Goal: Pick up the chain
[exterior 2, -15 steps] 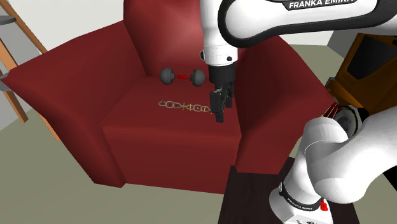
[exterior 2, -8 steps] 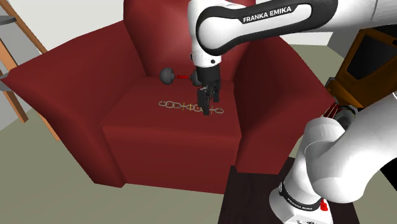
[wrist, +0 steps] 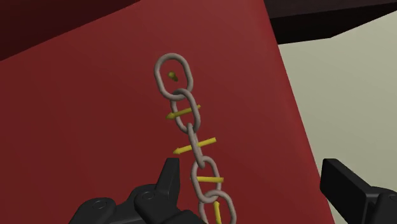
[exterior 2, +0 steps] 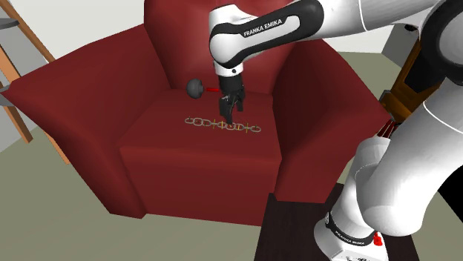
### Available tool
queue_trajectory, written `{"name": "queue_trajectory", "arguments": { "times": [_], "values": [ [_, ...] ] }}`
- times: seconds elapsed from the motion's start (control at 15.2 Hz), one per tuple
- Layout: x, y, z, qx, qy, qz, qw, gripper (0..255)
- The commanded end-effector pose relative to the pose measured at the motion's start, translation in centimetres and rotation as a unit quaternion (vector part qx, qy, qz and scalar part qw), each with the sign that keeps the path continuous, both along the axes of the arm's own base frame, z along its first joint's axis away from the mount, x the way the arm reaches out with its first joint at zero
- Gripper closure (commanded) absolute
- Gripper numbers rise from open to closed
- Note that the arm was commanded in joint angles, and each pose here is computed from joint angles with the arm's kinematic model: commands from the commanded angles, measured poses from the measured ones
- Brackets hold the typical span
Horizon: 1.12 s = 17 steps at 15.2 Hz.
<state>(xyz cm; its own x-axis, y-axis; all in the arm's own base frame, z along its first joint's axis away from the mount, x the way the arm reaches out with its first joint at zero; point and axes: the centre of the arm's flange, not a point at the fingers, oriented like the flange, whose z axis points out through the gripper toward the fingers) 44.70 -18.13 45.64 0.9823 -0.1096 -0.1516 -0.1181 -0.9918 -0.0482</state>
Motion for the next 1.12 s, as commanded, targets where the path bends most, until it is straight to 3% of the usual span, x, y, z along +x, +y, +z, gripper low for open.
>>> {"name": "queue_trajectory", "arguments": {
  "times": [0.0,0.73,0.79,1.06],
  "values": [
    [1.4,-1.5,-1.1,-0.006,-0.003,-0.001,1.0000,0],
    [2.1,-2.4,-5.5,-0.008,-0.004,-0.001,1.0000,0],
    [2.1,-2.4,-5.5,-0.008,-0.004,-0.001,1.0000,255],
    [2.1,-2.4,-5.5,-0.009,-0.004,-0.001,1.0000,255]
  ]
}}
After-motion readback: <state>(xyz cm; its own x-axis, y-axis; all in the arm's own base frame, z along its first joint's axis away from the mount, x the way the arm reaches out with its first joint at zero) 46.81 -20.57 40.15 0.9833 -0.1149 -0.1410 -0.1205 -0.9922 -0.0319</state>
